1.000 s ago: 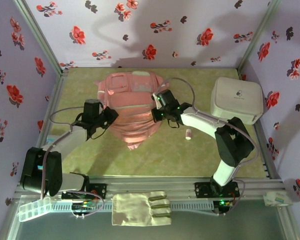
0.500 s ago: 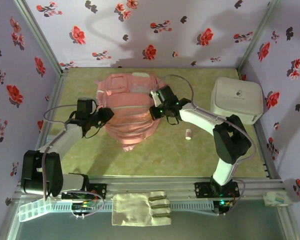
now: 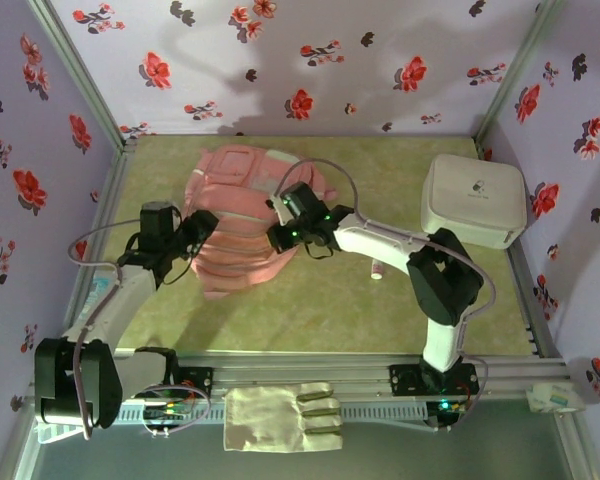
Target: Pack the student bag
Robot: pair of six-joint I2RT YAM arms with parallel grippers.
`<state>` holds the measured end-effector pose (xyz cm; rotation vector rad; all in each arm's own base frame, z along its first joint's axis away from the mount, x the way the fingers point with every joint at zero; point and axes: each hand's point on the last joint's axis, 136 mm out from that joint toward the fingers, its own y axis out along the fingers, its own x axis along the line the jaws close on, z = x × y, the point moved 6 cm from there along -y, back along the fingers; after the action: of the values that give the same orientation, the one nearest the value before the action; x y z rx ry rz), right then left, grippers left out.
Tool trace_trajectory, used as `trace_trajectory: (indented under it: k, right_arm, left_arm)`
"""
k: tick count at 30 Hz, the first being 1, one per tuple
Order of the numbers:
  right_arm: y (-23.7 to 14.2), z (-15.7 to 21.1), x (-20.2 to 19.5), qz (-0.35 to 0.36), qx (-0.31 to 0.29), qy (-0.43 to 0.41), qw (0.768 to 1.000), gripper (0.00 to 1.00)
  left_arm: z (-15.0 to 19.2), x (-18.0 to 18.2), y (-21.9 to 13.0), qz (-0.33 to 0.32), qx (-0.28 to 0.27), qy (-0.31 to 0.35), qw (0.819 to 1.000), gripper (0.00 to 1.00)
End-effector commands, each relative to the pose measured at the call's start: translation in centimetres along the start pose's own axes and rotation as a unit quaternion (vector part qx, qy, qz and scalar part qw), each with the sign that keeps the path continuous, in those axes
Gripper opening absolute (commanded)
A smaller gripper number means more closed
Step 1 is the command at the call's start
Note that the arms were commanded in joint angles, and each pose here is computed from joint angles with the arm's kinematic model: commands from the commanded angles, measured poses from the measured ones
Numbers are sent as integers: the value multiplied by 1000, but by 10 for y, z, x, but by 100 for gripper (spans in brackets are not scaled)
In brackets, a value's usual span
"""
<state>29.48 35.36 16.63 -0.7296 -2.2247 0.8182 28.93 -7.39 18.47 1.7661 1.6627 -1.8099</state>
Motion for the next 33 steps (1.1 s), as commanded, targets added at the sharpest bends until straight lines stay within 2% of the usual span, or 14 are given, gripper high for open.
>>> trace_trajectory:
  k: [1,5,10,19,26,33]
  right_arm:
    - [0,-22,24,-50,-36,-3,998,6]
    - [1,-20,27,-54,-33,-4,998,6]
    - [-2,-17,26,-48,-32,-6,998,6]
    - [-12,-11,-4,33,-31,-26,999,11]
    - [-19,-21,-52,94,-28,32,995,13]
    - [-28,-29,-67,129,-49,91,986,9]
  left_arm:
    - [2,-7,4,33,2,-32,999,59]
    - [2,-8,13,38,7,-39,999,55]
    - [0,-6,25,37,8,-49,998,43]
    - [1,6,31,-12,18,-12,1000,0]
    - [9,14,27,-50,54,37,997,0]
    - [16,14,27,-40,81,53,994,0]
